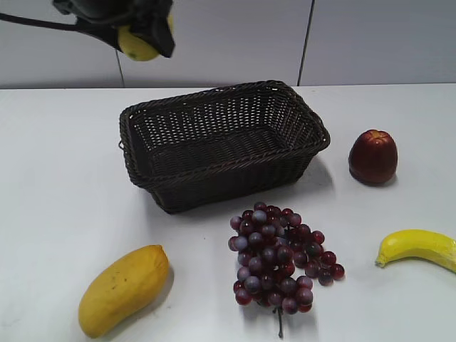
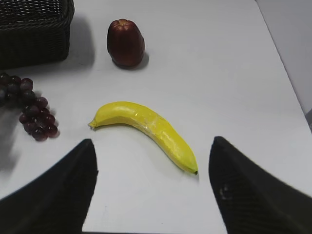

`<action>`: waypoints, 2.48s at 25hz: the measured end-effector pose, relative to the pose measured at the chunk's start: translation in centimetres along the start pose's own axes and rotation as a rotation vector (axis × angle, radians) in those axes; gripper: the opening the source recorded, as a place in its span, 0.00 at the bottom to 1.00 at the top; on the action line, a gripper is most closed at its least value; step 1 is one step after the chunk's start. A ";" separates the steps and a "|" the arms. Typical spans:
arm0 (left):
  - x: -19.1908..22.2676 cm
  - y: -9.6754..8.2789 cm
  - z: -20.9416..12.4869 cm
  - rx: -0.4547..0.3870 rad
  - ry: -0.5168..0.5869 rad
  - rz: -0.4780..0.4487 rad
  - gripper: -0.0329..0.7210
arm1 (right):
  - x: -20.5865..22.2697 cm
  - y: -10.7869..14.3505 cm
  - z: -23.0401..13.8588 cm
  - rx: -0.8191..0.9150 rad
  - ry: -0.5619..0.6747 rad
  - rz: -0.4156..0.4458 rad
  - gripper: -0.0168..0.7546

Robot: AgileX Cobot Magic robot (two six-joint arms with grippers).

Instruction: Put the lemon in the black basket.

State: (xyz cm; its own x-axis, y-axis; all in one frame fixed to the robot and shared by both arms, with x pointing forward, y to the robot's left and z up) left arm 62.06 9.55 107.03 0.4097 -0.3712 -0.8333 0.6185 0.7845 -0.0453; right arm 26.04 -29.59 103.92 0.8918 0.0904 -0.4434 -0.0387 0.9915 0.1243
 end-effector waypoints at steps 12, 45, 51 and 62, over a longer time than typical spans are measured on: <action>12.5 -4.3 -3.3 0.044 0.227 -0.101 0.76 | 0.0 0.0 0.0 0.000 0.000 0.000 0.78; -15.4 -3.0 -1.5 0.101 -0.082 0.241 0.86 | 0.0 0.0 0.0 0.000 0.000 0.000 0.78; -15.4 -2.5 -9.8 0.027 0.062 0.275 0.84 | 0.0 0.0 0.0 0.000 0.000 0.000 0.78; -18.7 -3.8 -23.8 -0.064 0.029 0.262 0.83 | 0.0 -0.1 0.0 -0.003 -0.001 -0.005 0.78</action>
State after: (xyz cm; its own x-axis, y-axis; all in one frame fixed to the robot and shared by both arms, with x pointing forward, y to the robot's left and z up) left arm 36.08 25.35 109.70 0.5304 -0.1380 -0.8365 0.4501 0.8819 0.1399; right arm 26.05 -29.65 103.92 0.8923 0.0853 -0.4434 -0.0355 0.9922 0.1195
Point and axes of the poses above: a point on each arm's last joint axis where the gripper is mounted, x pointing out along that axis toward the gripper, y along the wrist's bending axis when the last joint is at zero, z = x × y, the point moved 3 cm from there along x, pointing out along that axis toward the gripper, and after that the axes turned 7 degrees about x, right-handed, at the moved point
